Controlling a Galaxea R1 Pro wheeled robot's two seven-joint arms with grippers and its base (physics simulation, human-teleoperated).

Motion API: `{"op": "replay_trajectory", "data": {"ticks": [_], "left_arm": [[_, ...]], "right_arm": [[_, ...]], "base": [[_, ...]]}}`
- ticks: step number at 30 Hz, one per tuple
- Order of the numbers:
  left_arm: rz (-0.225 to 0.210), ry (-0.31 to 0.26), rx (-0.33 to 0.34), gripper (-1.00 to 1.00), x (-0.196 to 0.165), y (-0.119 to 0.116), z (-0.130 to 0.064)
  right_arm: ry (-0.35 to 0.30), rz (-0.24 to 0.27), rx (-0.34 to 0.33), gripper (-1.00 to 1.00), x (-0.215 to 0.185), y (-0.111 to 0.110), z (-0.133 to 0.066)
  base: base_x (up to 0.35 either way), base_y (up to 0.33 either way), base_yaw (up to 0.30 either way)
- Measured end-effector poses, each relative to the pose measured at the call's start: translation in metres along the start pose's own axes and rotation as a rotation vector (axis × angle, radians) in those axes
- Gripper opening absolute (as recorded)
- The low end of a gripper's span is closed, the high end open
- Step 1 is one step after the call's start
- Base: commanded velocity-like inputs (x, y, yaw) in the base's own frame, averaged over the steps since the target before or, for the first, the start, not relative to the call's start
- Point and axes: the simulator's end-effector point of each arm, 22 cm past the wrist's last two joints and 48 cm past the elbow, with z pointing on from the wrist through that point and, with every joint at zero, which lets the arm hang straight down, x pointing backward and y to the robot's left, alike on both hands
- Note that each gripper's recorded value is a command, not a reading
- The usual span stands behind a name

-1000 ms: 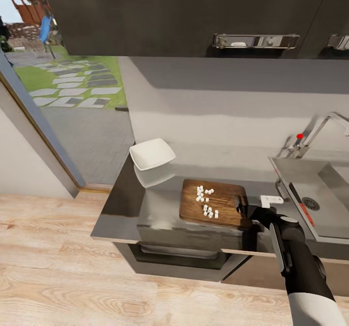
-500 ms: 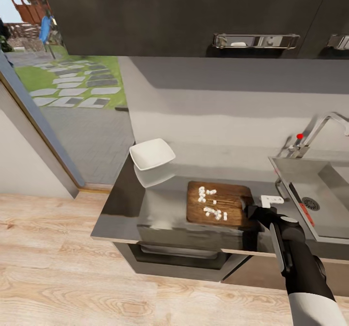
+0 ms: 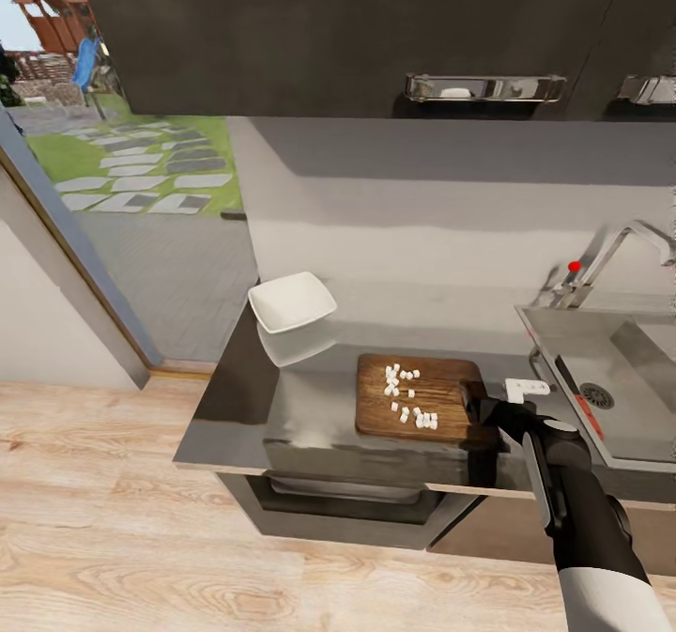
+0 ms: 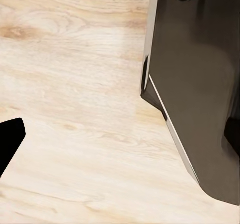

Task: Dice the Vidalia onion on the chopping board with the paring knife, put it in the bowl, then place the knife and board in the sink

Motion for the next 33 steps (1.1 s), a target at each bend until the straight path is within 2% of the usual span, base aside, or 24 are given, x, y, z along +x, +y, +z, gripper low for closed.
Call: {"op": "replay_trajectory", "data": {"ticks": [18, 33], "left_arm": [[-0.005, -0.028, 0.002, 1.00, -0.008, -0.001, 0.004], [-0.009, -0.052, 0.003, 1.00, -0.016, -0.002, 0.007]], "right_arm": [[-0.023, 0.003, 0.000, -1.00, -0.014, -0.001, -0.011], [-0.043, 0.006, -0.001, -1.00, -0.025, -0.001, -0.019]], "base": [[0.000, 0.011, -0.066], [-0.015, 0.280, -0.064]]}}
